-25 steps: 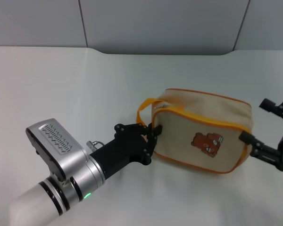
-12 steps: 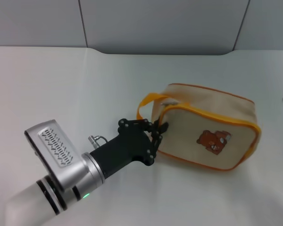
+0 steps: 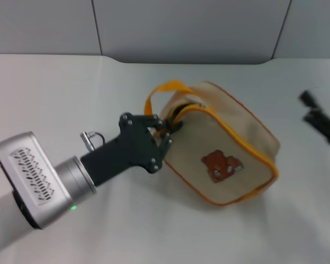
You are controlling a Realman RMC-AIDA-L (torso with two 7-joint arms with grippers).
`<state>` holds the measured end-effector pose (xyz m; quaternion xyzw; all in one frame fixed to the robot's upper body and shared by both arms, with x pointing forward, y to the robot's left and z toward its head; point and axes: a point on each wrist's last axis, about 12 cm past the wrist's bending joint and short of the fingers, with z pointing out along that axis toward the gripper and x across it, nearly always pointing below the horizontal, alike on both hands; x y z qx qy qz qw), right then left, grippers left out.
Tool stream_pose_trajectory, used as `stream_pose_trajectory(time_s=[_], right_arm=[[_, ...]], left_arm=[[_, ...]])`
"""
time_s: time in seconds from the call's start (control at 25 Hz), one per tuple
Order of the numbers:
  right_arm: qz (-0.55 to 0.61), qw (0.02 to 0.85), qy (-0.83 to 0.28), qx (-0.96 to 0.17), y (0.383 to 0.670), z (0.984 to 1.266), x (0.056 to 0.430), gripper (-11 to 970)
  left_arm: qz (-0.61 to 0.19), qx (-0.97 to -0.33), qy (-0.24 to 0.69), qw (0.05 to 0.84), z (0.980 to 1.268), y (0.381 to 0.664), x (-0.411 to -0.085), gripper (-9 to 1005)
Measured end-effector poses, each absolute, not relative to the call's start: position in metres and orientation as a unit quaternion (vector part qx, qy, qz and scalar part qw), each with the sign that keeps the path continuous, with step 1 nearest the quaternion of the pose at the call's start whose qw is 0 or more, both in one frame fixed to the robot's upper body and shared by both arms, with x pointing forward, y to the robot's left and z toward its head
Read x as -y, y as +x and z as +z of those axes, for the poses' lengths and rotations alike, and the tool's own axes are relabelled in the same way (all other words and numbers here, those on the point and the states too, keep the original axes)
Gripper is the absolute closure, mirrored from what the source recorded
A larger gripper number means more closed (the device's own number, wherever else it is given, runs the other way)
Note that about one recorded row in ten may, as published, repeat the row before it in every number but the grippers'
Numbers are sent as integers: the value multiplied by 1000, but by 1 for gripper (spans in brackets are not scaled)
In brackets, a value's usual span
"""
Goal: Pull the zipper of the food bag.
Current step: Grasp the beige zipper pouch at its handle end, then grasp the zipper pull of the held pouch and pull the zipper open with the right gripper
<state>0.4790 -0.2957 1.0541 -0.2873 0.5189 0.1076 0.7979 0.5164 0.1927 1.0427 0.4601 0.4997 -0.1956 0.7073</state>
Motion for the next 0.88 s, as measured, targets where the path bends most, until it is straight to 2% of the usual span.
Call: stream_pose_trajectory(time_s=[0.12,0.2,0.4,0.6,0.88], right_arm=[[107,797,-295,-516,487,1052,281,133],[112,789,-321,-512,498,1051,260,134],[88,774,-390,-490,500,1043,234,134],[38,766,-433,-474,500,1037,219,135],[30,766,-442,-465,501,1037,207,136]], left_arm=[[-192,-493,464,710,1045,518,-194,937],[-167,-465,487,720,1052,526,-198,937],[-155,-446,495,729,1056,528,-199,937],[-145,-437,498,735,1057,528,-199,936],[-145,-437,496,736,1057,528,-198,936]])
